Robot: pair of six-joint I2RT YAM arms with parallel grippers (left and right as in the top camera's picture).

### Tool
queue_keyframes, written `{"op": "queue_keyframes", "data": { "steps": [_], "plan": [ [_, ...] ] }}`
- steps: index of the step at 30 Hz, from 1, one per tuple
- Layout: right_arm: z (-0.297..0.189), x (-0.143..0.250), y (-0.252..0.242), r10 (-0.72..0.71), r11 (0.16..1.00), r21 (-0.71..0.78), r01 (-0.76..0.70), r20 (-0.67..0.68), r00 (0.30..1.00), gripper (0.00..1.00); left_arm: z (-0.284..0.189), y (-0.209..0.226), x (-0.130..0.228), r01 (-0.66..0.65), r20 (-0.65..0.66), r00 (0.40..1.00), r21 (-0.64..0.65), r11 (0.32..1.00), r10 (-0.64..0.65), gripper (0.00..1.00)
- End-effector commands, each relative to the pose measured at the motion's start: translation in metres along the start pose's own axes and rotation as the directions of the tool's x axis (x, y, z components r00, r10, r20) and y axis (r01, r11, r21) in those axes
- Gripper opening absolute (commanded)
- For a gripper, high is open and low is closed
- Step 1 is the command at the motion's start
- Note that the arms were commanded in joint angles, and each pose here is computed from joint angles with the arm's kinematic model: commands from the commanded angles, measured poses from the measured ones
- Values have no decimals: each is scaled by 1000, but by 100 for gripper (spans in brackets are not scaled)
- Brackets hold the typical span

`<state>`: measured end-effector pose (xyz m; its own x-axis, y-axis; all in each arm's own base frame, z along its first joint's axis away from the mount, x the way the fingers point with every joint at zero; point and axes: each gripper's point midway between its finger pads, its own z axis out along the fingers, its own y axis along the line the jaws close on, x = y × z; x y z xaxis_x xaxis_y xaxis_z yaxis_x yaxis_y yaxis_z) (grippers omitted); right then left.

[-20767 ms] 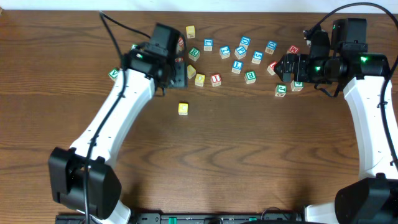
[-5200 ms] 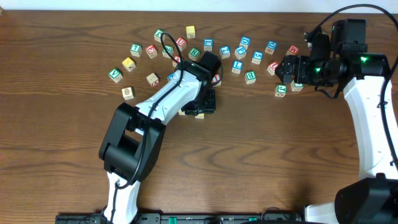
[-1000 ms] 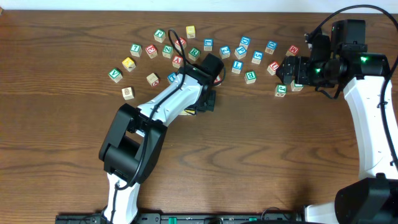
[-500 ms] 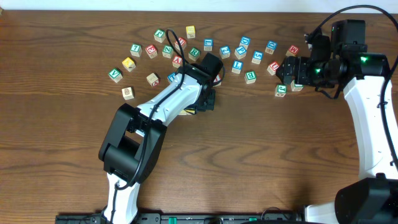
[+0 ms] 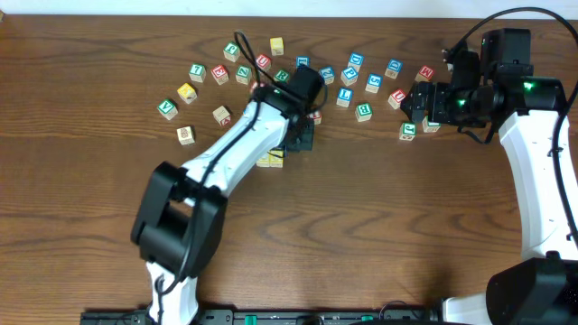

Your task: Spell out CORL

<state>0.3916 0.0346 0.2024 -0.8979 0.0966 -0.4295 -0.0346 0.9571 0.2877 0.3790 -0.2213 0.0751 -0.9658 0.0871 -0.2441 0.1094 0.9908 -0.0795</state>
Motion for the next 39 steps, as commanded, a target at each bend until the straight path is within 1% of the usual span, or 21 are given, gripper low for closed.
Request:
{"op": "queue_keyframes", "data": {
  "steps": [1,11,16,20,21,24,25,26,33,39],
  "plan": [
    [-5,-7,2,1,1000,2,-1,23,1000,99,-37,9,-22,37,92,995,17,999,-39,9],
    [-5,-7,2,1,1000,-1,-1,25,1000,99,-87,59,-32,124,153,980,10,992,-124,9],
    [-5,-8,3,-1,1000,-3,1,29,1000,99,-100,83,-36,157,175,972,1,988,-155,9],
    [-5,-8,3,-1,1000,-3,1,29,1000,99,-103,97,-39,186,184,966,-6,982,-182,10],
    [-5,-8,3,-1,1000,-3,1,29,1000,99,-103,99,-39,192,184,965,-7,981,-187,16],
    [-5,-7,3,0,1000,-4,0,26,1000,99,-103,104,-40,201,185,963,-10,980,-196,17],
    [-5,-7,3,1,1000,-7,-1,24,1000,99,-103,105,-40,203,186,962,-10,979,-198,22],
    [-5,-7,5,-2,1000,-8,2,23,1000,99,-103,105,-40,203,186,963,-10,979,-198,23],
    [0,-8,25,7,999,-34,-6,30,1000,99,-103,107,-40,158,186,971,-21,987,-151,25],
    [-5,-17,41,-11,999,-50,13,37,999,99,-104,124,-43,197,190,964,-31,980,-188,25]
  ]
}}
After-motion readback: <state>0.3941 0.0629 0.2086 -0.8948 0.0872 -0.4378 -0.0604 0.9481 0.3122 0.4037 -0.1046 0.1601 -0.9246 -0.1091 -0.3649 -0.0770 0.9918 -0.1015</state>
